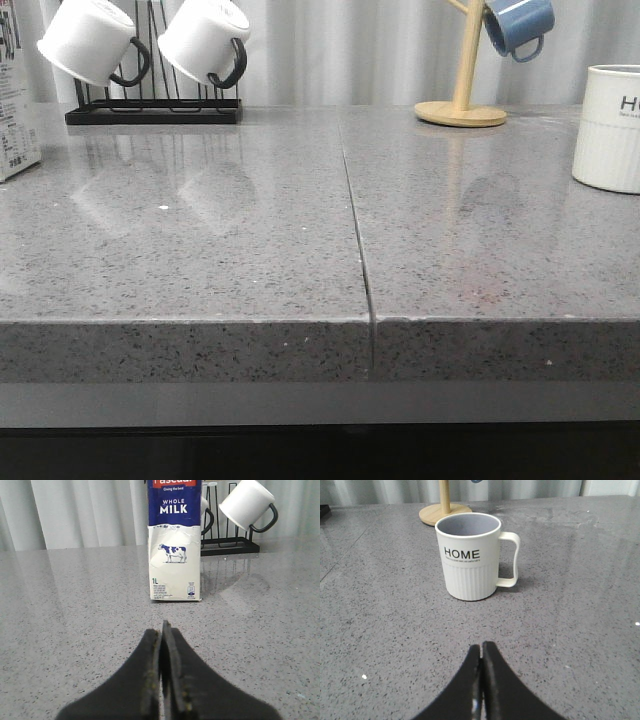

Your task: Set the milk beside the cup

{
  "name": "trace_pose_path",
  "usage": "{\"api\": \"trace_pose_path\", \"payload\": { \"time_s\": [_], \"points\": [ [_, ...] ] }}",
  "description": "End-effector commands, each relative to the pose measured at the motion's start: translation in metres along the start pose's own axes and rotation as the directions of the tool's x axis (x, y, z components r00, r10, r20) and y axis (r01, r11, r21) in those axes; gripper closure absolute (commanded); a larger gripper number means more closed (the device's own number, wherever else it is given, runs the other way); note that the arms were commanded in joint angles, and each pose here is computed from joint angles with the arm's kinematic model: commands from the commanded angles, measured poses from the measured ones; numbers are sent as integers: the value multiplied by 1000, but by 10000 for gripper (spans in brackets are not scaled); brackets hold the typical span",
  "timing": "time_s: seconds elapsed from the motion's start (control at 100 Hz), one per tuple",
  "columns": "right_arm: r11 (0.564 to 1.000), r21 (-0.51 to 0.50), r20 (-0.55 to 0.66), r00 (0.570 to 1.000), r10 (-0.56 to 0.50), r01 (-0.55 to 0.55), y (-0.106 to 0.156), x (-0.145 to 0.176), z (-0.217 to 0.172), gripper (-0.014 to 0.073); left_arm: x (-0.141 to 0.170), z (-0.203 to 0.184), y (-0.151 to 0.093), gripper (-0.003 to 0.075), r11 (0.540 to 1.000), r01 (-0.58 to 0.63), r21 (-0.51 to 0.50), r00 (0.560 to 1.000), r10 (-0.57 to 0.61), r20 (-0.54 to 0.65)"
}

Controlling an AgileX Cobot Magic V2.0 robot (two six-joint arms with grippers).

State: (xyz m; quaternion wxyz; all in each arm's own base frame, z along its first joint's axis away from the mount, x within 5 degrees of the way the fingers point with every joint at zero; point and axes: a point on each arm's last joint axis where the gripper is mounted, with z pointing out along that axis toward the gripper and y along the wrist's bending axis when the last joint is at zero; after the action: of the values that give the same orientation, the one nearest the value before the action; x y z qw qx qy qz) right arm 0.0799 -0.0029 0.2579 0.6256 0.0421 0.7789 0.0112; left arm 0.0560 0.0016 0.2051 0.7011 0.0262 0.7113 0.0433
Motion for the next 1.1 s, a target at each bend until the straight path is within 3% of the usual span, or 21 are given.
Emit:
{"api": "trace_pose_path", "payload": {
  "time_s": [0.0, 0.08, 0.15, 0.36, 0.71, 1.09],
  "points": [
    [1000, -3, 112, 994, -6, 7, 1, -22, 6, 498, 6, 0, -1, 741, 1000, 12, -2, 998, -12, 66],
    [1000, -5, 120, 993, -6, 7, 2, -24, 14, 365, 6, 0, -1, 741, 1000, 12, -2, 998, -12, 66],
    [1000, -8, 140, 990, -6, 8, 2, -27, 21, 312, 6, 0, -1, 741, 1000, 12, -2, 998, -12, 66],
    [1000, -7, 169, 986, -5, 6, 1, -31, 50, 318, 6, 0, -1, 741, 1000, 12, -2, 998, -12, 66],
    [996, 83, 224, 975, -1, -18, -19, -21, 112, 318, 6, 0, -1, 741, 1000, 12, -2, 998, -12, 66],
    [996, 88, 149, 989, 11, -24, -27, -15, 178, 318, 6, 0, -1, 741, 1000, 12, -2, 998, -12, 66]
  ]
}}
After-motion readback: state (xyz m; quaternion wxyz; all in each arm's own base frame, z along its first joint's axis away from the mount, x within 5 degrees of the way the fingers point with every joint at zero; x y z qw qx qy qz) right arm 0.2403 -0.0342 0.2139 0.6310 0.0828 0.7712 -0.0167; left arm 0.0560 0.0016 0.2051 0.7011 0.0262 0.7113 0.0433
